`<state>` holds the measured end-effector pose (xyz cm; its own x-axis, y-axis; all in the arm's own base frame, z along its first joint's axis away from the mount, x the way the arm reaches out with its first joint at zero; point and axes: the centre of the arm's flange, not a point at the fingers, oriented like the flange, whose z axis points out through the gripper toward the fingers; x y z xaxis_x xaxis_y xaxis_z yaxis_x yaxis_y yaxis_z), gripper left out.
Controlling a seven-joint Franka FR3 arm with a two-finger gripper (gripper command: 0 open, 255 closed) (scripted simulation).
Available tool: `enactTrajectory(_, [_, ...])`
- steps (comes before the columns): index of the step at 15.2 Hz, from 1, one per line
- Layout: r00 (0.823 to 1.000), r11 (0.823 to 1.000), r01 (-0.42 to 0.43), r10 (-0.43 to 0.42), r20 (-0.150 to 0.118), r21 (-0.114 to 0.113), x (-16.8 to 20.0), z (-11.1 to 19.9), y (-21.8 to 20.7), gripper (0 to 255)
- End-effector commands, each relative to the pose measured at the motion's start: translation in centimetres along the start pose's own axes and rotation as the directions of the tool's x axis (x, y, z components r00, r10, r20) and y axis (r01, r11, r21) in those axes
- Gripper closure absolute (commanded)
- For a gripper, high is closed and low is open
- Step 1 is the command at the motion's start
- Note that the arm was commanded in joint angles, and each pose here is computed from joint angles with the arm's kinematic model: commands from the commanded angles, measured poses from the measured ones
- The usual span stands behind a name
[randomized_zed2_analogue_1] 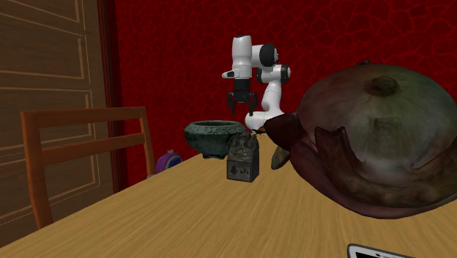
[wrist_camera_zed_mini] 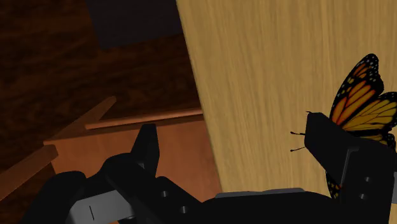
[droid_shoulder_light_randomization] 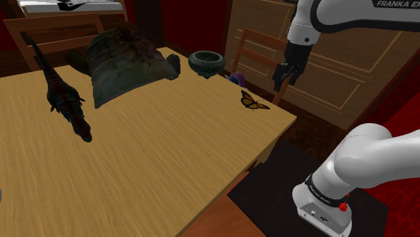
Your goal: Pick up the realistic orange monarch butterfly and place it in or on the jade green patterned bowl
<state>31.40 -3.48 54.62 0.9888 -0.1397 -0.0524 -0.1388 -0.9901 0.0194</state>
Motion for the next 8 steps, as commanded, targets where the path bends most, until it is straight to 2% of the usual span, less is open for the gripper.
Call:
enactTrajectory(1, [1.0,1.0,0.0,0.0,0.0,0.0,0.0,0.0,0.0,0])
enactTrajectory(8, [0.989,0.999,0.043,-0.042,-0.142,0.007,-1.2,2.4,-8.7,0])
